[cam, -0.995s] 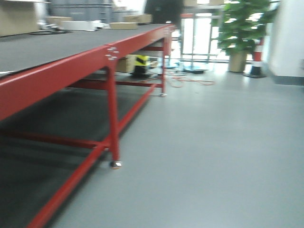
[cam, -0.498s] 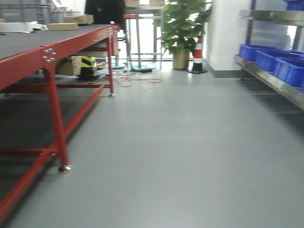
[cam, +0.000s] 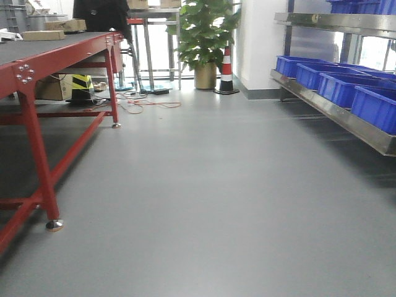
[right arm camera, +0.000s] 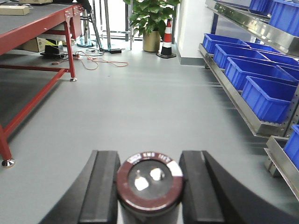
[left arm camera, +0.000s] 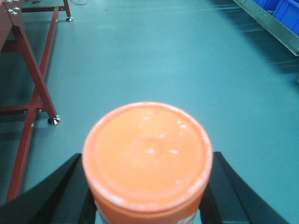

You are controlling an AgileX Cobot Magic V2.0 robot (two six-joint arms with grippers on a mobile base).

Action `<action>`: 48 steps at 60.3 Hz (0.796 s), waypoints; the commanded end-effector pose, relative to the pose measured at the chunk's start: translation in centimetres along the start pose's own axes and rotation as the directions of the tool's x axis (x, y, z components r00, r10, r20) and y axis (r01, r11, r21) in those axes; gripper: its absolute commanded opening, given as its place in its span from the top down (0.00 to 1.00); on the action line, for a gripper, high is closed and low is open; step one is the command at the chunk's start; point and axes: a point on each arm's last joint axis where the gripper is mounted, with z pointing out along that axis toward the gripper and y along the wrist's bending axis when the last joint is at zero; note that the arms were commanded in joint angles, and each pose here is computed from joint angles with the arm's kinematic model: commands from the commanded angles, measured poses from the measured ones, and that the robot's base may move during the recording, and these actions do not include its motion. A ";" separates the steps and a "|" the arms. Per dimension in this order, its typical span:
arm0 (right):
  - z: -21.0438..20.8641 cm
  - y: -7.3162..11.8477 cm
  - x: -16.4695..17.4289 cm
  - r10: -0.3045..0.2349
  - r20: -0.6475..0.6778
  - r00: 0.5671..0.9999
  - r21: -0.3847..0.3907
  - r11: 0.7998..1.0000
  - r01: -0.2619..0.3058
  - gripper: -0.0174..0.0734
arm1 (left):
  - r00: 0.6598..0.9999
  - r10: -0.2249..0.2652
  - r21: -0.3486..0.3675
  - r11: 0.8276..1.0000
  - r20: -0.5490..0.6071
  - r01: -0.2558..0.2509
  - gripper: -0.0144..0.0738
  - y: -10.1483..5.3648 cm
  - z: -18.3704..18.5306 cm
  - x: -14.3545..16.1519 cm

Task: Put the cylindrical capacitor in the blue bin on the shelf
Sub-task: 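Drive the base past the red table toward the blue-bin shelf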

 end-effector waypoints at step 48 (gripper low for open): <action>-0.2 0.0 -0.5 -0.008 0.039 0.999 0.006 1.000 0.008 0.90 | 0.999 0.000 0.005 1.000 0.048 0.000 0.96 -0.1 -0.6 -0.4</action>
